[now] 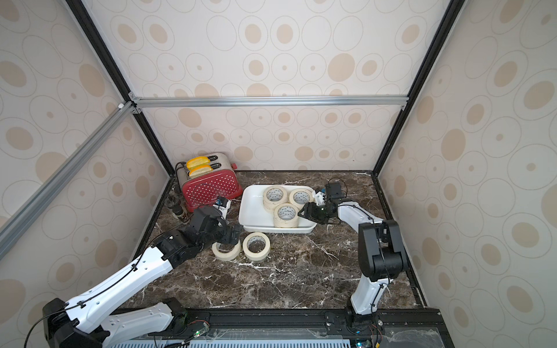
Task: Take out the art tape in the storage box
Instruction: Pick up the art tape from the storage box.
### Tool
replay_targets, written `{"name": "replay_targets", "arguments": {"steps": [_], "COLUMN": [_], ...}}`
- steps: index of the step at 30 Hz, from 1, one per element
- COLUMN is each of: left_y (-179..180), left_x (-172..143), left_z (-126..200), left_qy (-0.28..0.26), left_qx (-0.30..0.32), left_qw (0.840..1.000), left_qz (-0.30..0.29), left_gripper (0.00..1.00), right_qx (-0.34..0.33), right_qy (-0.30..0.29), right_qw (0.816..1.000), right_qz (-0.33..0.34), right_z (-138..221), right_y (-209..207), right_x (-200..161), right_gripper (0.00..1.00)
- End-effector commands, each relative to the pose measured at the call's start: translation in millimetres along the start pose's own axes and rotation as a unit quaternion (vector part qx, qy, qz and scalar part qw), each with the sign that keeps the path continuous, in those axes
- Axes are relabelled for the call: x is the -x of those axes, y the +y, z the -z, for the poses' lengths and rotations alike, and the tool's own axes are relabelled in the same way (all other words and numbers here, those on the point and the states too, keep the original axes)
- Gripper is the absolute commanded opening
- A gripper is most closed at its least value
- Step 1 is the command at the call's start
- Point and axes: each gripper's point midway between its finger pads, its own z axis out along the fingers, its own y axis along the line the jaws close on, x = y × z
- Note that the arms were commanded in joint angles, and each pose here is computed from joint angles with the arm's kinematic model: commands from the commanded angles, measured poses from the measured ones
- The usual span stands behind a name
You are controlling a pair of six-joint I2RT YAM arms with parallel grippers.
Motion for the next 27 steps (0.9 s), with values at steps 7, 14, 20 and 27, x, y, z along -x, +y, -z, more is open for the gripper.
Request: {"name": "replay_targets", "arguments": {"steps": [7, 14, 20, 27], "left_y": [0.1, -1.6, -0.8, -1.4], "left_x": [-6.3, -8.5, -10.4, -12.7], "left_z": [2.0, -3.6, -5.3, -8.5], "left_qy": [0.008, 0.016, 0.019, 0.025], "left_qx": [0.0, 0.001, 0.004, 0.004], "left_qw": [1.0, 1.0, 1.0, 0.999], "left_qz": [-0.016, -0.02, -0.019, -0.021], "left_gripper": [0.99, 0.99, 0.99, 0.99], "right_qx": [0.021, 0.012, -0.015, -0.031], "right_qy": [-0.005, 0.016, 0.02, 0.027], "right_qw": [1.0, 1.0, 1.0, 0.999], "right_qz": [-0.012, 0.007, 0.014, 0.019], "right_z": [-14.3, -30.3, -33.1, -32.6], "right_y": [5.9, 19.0, 12.2, 8.5], "right_x": [19.4, 9.2, 8.1, 6.3], "right_gripper": [0.64, 0.62, 0.54, 0.44]}}
